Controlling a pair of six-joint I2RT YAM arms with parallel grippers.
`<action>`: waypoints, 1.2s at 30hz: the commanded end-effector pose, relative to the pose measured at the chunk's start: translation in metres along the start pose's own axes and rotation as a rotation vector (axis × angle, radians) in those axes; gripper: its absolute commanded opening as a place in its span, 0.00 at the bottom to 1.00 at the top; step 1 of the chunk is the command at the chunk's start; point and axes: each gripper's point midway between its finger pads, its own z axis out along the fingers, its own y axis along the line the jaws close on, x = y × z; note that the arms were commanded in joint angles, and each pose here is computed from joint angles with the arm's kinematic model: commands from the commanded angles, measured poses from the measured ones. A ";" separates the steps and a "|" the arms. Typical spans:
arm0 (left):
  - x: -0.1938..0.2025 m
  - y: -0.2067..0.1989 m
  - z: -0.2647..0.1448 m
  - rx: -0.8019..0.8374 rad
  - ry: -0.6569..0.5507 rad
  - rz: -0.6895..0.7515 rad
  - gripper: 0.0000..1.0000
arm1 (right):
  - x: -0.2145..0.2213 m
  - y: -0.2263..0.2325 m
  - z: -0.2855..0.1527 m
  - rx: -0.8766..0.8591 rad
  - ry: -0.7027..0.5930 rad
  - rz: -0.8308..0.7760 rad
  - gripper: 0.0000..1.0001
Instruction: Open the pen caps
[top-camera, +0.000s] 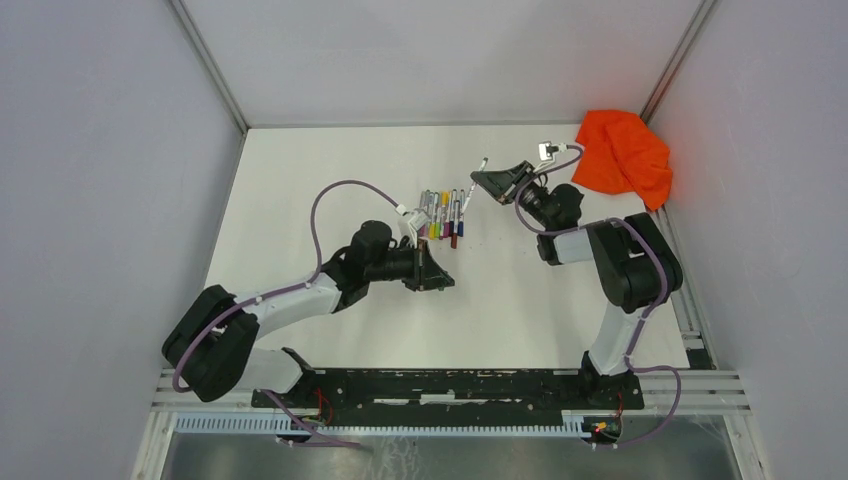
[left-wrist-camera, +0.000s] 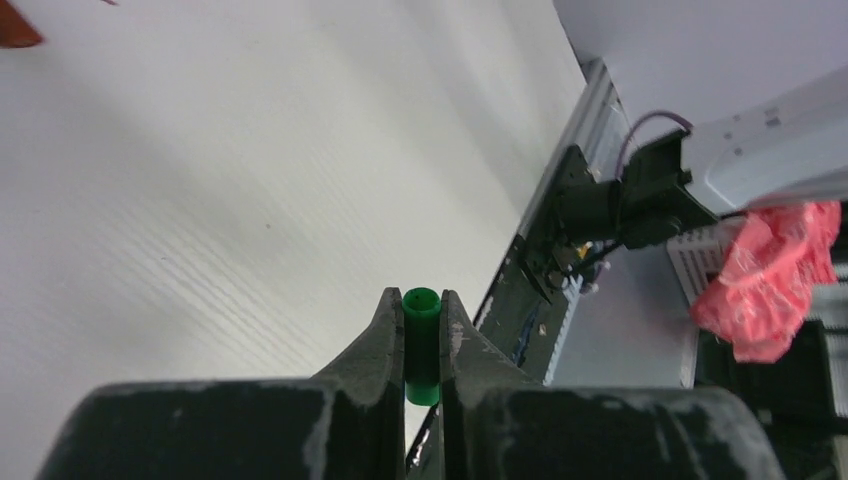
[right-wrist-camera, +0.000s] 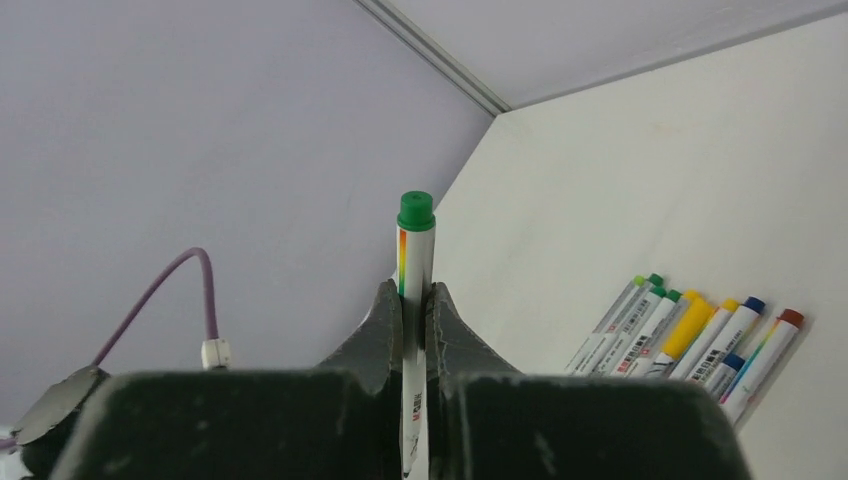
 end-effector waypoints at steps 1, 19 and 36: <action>-0.042 0.037 -0.012 -0.313 -0.134 0.010 0.02 | -0.009 -0.015 0.010 0.139 0.046 -0.123 0.00; -0.072 0.219 -0.066 -1.158 -0.199 -0.355 0.02 | -0.009 -0.168 -0.078 1.048 0.485 -0.485 0.00; -0.077 0.263 -0.063 -1.202 -0.015 -0.338 0.35 | 0.009 -0.203 -0.096 1.145 0.647 -0.497 0.26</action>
